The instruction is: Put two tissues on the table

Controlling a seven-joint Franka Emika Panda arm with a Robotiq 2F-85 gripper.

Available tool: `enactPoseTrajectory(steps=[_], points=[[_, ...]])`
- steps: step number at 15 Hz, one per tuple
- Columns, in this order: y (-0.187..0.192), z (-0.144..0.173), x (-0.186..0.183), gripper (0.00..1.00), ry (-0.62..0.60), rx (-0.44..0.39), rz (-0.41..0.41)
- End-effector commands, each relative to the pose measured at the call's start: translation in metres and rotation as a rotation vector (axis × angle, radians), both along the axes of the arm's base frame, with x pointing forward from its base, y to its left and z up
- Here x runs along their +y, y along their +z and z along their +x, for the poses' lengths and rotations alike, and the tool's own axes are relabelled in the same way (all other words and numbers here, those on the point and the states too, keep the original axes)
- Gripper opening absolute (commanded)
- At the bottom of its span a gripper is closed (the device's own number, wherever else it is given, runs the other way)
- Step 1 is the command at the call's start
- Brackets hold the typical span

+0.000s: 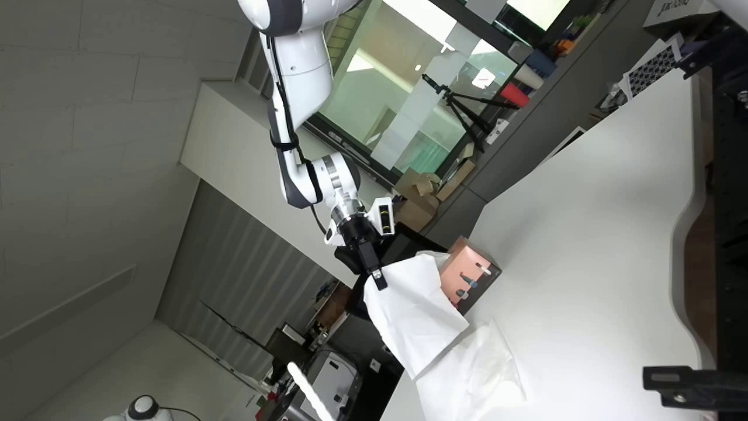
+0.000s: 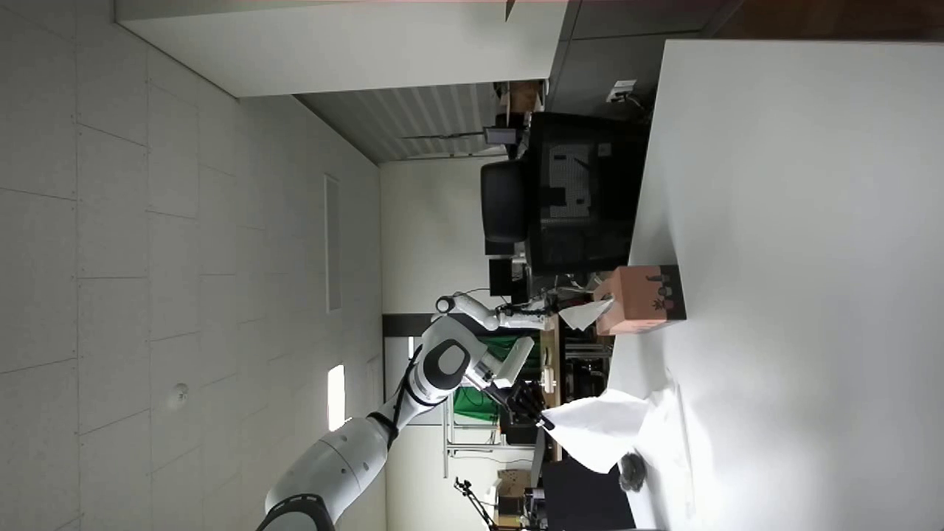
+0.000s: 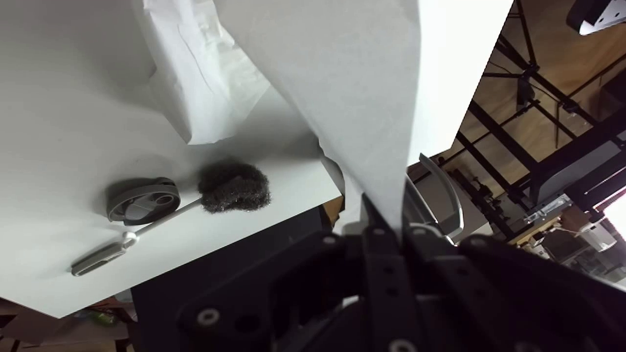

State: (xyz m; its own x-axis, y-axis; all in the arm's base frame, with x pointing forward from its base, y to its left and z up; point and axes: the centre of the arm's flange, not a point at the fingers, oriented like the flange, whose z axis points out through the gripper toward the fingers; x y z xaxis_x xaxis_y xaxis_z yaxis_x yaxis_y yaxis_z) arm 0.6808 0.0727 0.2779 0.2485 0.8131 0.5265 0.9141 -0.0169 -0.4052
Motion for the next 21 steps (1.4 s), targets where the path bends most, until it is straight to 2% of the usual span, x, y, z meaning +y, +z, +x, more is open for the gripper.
enactPoseTrajectory(steps=[1, 3, 7, 10, 12, 18, 21], points=[[0.0, 0.0, 0.0, 0.01, 0.0, 0.0, 0.0], [0.0, 0.0, 0.0, 0.0, 0.0, 0.0, 0.0], [-0.011, 0.005, 0.006, 0.0, 0.041, 0.012, 0.107], [-0.03, 0.006, 0.015, 0.0, 0.093, 0.096, 0.231], [-0.045, 0.005, 0.02, 0.0, 0.112, 0.147, 0.281], [-0.093, 0.012, 0.024, 0.0, 0.09, 0.238, 0.311], [-0.117, 0.015, 0.025, 0.0, 0.071, 0.235, 0.309]])
